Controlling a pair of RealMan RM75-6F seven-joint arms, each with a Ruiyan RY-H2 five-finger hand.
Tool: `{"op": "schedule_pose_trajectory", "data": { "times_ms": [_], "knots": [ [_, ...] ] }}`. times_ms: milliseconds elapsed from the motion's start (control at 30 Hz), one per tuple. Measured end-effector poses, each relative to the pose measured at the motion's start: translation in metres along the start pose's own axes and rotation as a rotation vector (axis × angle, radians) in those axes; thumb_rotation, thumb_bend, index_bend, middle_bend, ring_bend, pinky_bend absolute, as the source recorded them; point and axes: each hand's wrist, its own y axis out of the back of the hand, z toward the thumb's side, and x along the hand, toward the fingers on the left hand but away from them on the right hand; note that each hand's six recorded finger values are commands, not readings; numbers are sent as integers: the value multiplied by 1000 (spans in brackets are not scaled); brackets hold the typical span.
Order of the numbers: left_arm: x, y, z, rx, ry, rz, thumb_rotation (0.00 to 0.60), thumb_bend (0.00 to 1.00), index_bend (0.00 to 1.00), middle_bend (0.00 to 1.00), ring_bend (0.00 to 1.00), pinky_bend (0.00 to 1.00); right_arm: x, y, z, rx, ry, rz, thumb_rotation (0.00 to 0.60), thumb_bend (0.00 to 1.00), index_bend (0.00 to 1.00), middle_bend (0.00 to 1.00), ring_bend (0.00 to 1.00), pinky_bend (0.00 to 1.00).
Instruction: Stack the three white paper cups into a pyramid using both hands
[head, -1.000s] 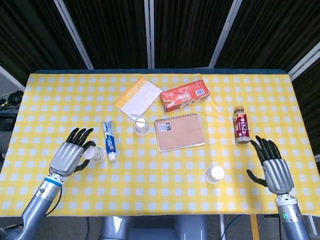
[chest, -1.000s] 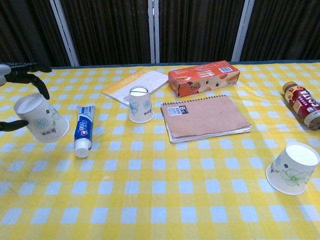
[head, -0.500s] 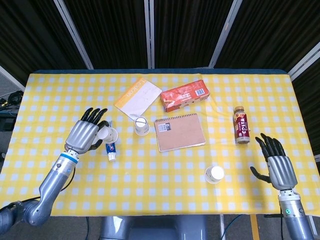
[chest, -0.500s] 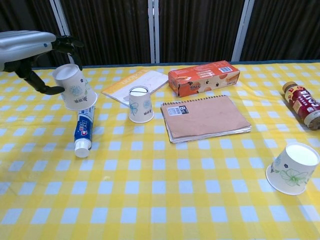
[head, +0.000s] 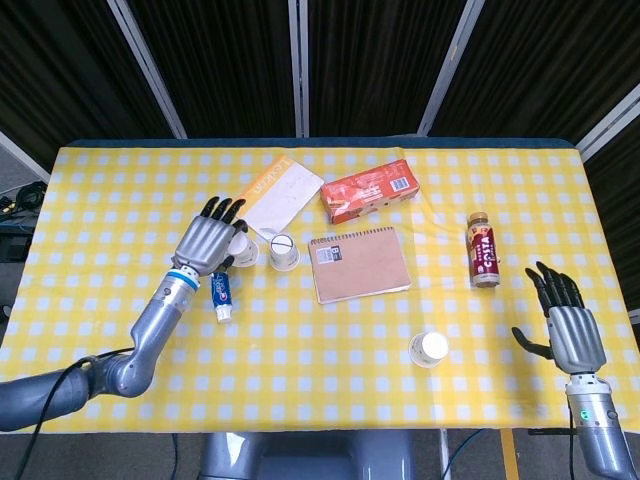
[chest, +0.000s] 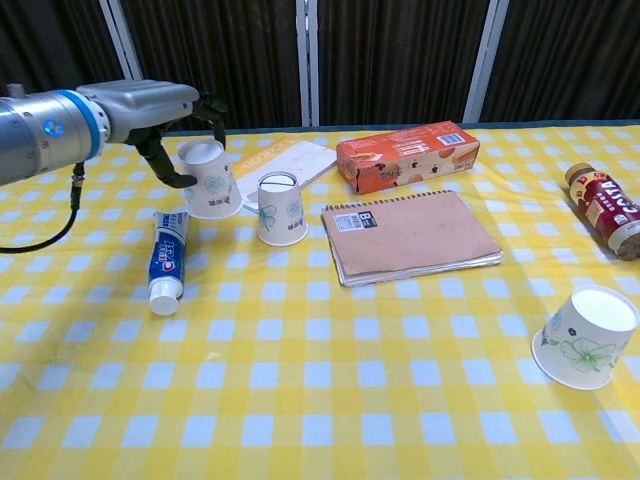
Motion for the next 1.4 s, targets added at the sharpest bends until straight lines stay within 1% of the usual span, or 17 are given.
{"op": "schedule_pose_trajectory", "data": {
  "times_ms": [67,233,567,633,767,833,933,967,1000,1200,1400],
  "knots": [
    [10,-4,8,1,-3,-15,600,365,371,0,0,0,-1,-1,-1,-1,-4,1,600,155,7,0,0,0],
    [21,-10,19,19,-5,-38,600,366,371,0,0,0,-2,0,-4,-5,-13,-2,600,155,7,0,0,0],
    [36,-21,31,47,-5,-56,600,364,359,0,0,0,-3,4,-10,-15,-31,-12,600,155,7,0,0,0],
    [38,-25,34,56,-11,-57,600,363,337,0,0,0,-3,4,-10,-16,-30,-12,600,155,7,0,0,0],
    [40,-29,38,57,-13,-53,600,357,259,0,0,0,-2,3,-10,-17,-30,-9,600,155,7,0,0,0],
    [40,-30,39,52,-15,-52,600,338,197,0,0,0,-2,3,-10,-18,-29,-10,600,155,7,0,0,0],
    [39,-34,39,55,-18,-54,600,295,34,0,0,0,-1,4,-8,-18,-24,-12,600,155,7,0,0,0],
    [38,-34,38,54,-17,-53,600,294,13,0,0,0,-1,4,-8,-18,-22,-12,600,155,7,0,0,0],
    [37,-34,38,51,-15,-51,600,292,0,0,0,0,-1,4,-8,-17,-20,-12,600,155,7,0,0,0],
    [28,-28,30,20,-9,-23,600,291,0,0,0,0,1,5,-4,-17,-6,-18,600,155,7,0,0,0],
    [0,-22,13,-40,0,30,600,282,0,0,0,0,5,4,2,-12,16,-14,600,155,7,0,0,0]
  ]
}}
